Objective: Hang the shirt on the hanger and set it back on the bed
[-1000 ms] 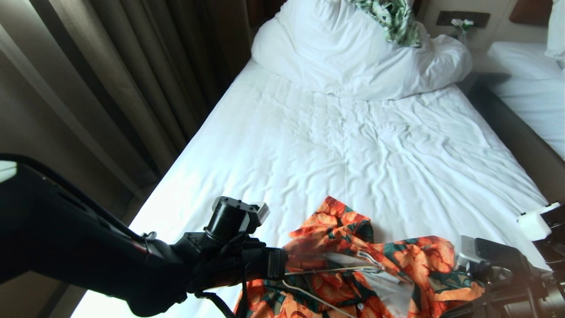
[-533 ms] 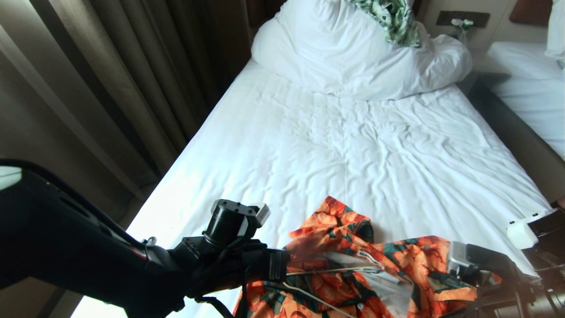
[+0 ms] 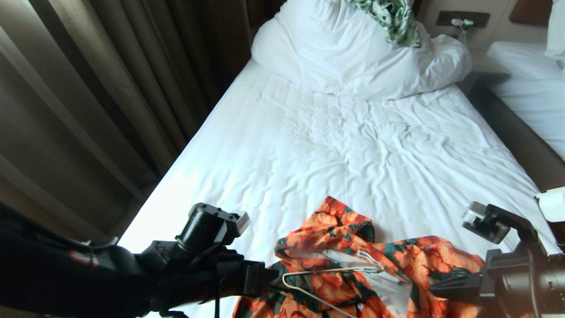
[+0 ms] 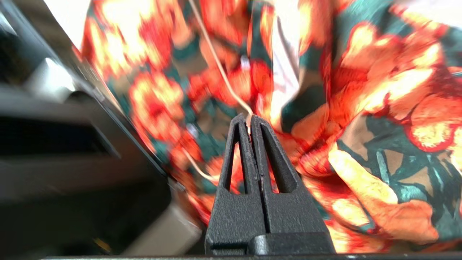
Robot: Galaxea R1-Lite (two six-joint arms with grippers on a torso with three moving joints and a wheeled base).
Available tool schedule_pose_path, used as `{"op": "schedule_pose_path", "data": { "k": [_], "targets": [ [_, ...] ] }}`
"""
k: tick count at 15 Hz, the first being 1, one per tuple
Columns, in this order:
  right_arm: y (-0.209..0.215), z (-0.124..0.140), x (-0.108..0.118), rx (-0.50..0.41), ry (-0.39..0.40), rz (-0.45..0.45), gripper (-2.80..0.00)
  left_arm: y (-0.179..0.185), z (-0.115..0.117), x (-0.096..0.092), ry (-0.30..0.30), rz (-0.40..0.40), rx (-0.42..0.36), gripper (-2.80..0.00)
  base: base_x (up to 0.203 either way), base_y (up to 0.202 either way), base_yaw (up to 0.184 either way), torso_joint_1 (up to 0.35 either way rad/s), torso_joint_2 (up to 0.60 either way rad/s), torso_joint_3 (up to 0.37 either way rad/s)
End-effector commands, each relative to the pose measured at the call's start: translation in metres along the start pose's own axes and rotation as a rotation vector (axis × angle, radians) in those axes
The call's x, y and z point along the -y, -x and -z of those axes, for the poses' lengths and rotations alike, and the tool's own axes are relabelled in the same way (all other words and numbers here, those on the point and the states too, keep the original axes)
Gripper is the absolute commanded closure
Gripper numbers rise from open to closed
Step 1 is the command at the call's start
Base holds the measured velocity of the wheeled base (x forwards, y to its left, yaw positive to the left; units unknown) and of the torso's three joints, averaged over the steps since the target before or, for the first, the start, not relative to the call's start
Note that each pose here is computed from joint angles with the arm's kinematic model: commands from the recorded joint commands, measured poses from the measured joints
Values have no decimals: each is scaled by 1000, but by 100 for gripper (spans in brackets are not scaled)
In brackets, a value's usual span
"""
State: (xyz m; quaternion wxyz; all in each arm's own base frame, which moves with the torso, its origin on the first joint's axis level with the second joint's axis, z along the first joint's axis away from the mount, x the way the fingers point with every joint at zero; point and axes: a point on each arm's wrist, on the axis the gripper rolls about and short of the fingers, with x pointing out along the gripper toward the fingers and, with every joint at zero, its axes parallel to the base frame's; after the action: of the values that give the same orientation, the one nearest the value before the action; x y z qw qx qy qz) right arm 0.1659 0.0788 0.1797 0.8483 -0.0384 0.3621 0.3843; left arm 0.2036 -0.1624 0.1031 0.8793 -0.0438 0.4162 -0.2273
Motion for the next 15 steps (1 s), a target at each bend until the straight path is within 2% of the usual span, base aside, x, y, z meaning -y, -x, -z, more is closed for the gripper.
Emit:
{"op": "schedule_pose_path", "data": {
  "k": [1,4,5,7,9,12,13,15],
  "targets": [
    [15,-5,-6,67,-31,4,0,36,-6,-6,24,1,86,0,0,0,0,0,0,0],
    [28,-6,-11,119,-101,57,0,77,4,-41,117,-99,181,0,0,0,0,0,0,0],
    [32,-6,-12,135,-144,64,0,92,8,-50,140,-128,221,0,0,0,0,0,0,0],
    [45,-6,-17,191,-148,101,0,127,17,-58,154,-164,323,0,0,0,0,0,0,0],
    [64,0,-26,238,-152,140,0,169,30,-55,143,-165,426,0,0,0,0,0,0,0],
    [98,9,-39,324,-221,224,0,228,59,-46,128,-163,543,0,0,0,0,0,0,0],
    [106,13,-42,353,-241,251,0,242,68,-45,136,-187,581,0,0,0,0,0,0,0],
    [125,23,-49,452,-304,330,0,268,88,-41,175,-279,710,0,0,0,0,0,0,0]
  ]
}}
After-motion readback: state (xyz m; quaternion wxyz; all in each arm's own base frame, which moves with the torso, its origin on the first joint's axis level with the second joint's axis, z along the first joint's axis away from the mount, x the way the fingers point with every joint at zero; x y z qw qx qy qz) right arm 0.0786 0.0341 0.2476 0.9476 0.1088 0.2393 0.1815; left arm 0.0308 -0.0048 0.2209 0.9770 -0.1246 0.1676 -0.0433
